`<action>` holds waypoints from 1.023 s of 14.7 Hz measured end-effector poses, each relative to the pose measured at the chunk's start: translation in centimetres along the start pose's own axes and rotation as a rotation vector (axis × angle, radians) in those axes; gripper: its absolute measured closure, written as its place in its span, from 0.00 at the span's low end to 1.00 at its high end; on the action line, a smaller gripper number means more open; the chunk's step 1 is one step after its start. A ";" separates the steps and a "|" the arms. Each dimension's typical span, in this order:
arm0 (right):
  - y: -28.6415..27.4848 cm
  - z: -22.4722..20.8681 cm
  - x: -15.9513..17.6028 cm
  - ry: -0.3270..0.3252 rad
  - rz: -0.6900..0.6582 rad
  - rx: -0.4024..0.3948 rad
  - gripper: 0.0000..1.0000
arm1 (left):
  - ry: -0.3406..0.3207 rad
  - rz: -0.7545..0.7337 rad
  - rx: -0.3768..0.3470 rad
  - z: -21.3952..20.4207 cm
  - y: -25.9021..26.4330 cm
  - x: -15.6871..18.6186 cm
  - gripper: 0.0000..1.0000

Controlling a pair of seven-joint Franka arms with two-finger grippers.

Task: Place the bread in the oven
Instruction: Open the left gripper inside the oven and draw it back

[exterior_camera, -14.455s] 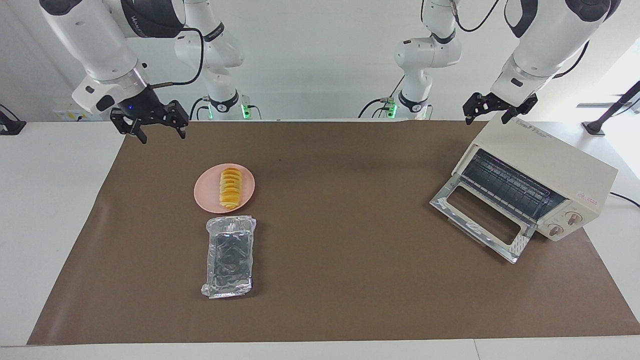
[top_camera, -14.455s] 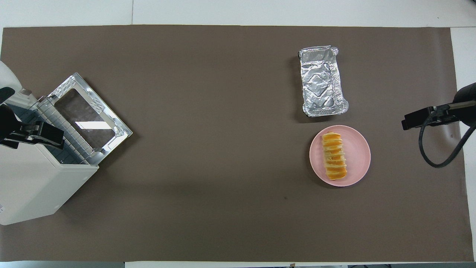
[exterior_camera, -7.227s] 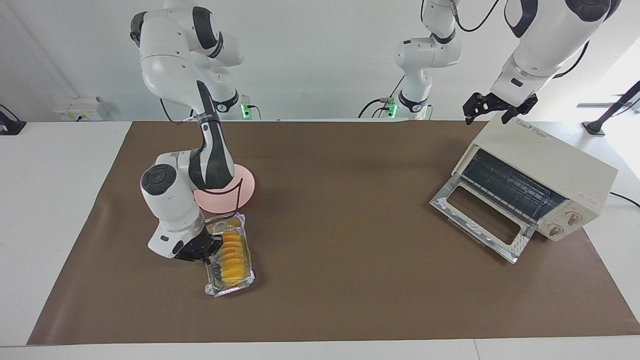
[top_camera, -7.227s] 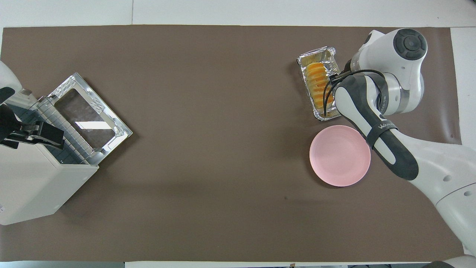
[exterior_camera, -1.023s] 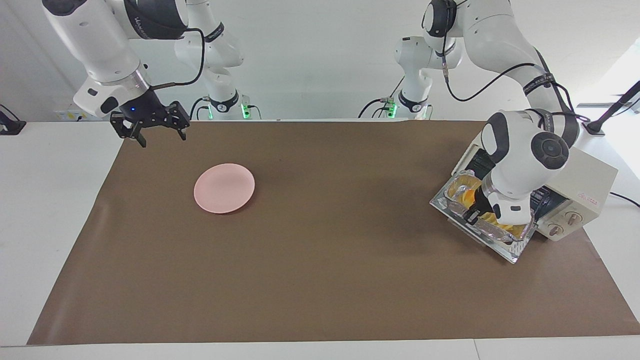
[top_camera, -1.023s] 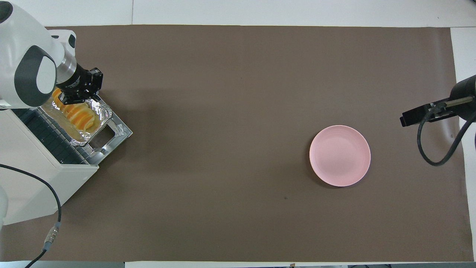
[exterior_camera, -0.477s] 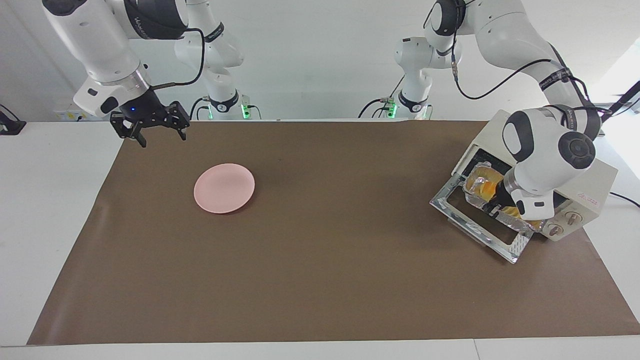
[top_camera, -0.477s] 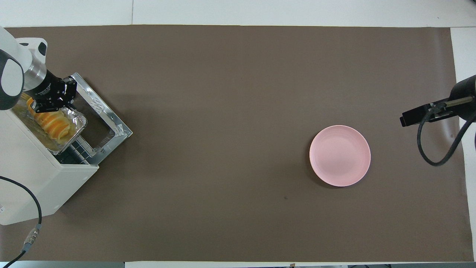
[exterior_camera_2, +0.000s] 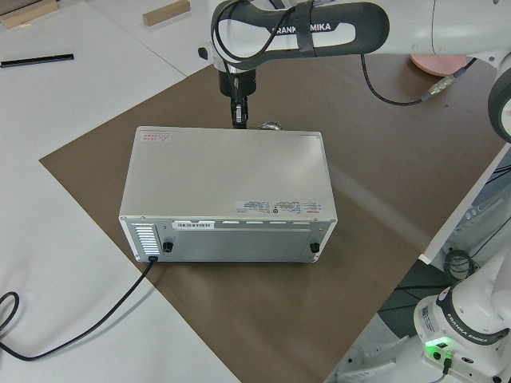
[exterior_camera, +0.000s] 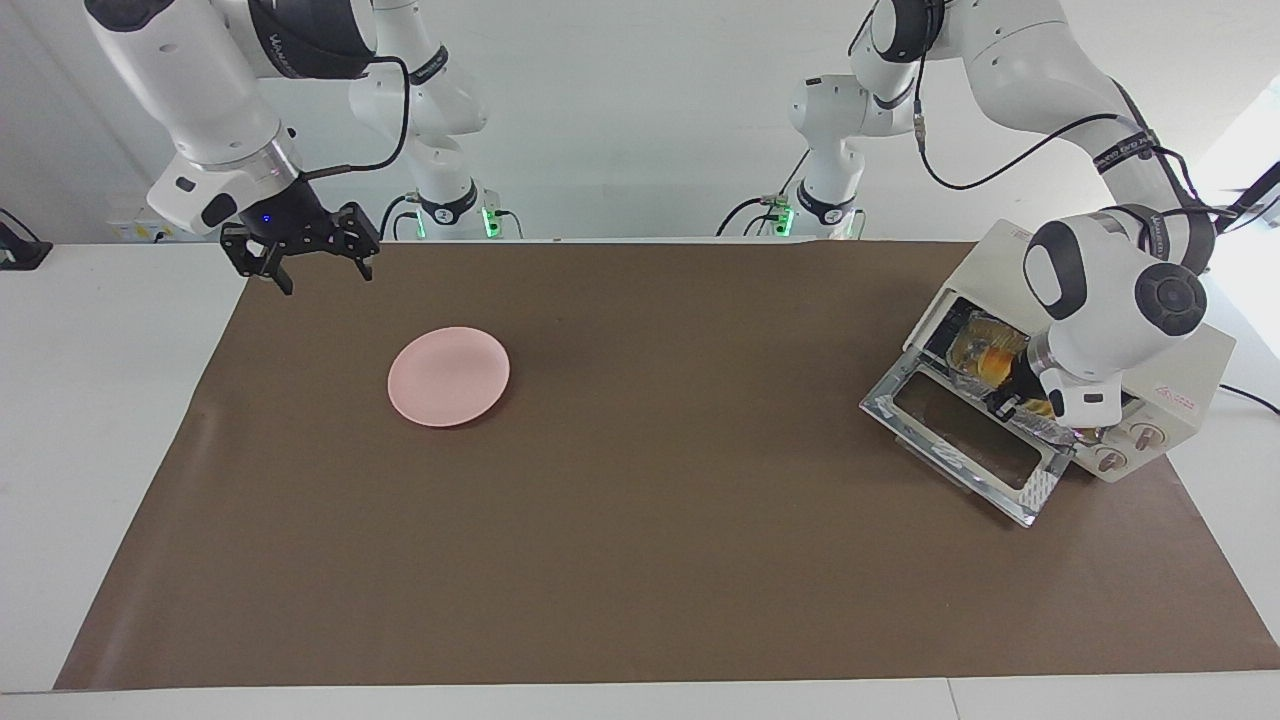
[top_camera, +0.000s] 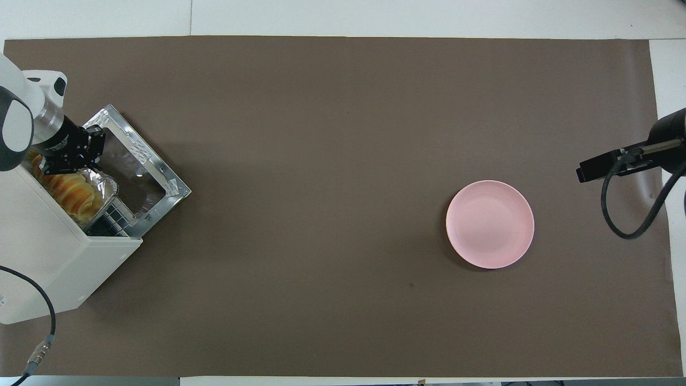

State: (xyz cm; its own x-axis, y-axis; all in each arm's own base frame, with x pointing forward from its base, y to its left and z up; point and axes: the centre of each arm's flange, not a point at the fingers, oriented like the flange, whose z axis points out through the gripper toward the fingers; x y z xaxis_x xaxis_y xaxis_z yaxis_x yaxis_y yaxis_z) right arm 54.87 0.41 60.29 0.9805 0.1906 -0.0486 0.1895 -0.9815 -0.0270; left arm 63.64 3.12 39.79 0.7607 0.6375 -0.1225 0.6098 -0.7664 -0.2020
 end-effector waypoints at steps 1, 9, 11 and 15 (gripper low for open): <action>0.0 0.0 0.0 0.000 0.000 0.000 0.00 | 0.000 0.004 0.000 0.0 0.3 -0.2 0.98; 0.0 0.0 0.0 0.000 0.000 0.000 0.00 | 0.010 0.016 0.052 0.4 -0.1 -0.5 0.98; 0.0 0.0 0.0 0.000 0.000 0.000 0.00 | 0.009 0.018 0.066 0.6 -0.3 -0.6 0.98; 0.0 0.0 0.0 0.000 0.000 0.000 0.00 | -0.004 0.020 0.075 1.1 -0.7 -1.1 0.98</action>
State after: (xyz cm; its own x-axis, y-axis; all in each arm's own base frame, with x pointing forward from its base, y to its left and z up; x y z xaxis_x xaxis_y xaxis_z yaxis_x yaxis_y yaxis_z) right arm 54.87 0.41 60.29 0.9805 0.1906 -0.0486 0.1895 -0.9815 -0.0270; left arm 62.14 3.08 38.99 0.7714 0.6227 -0.1310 0.5761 -0.7708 -0.2719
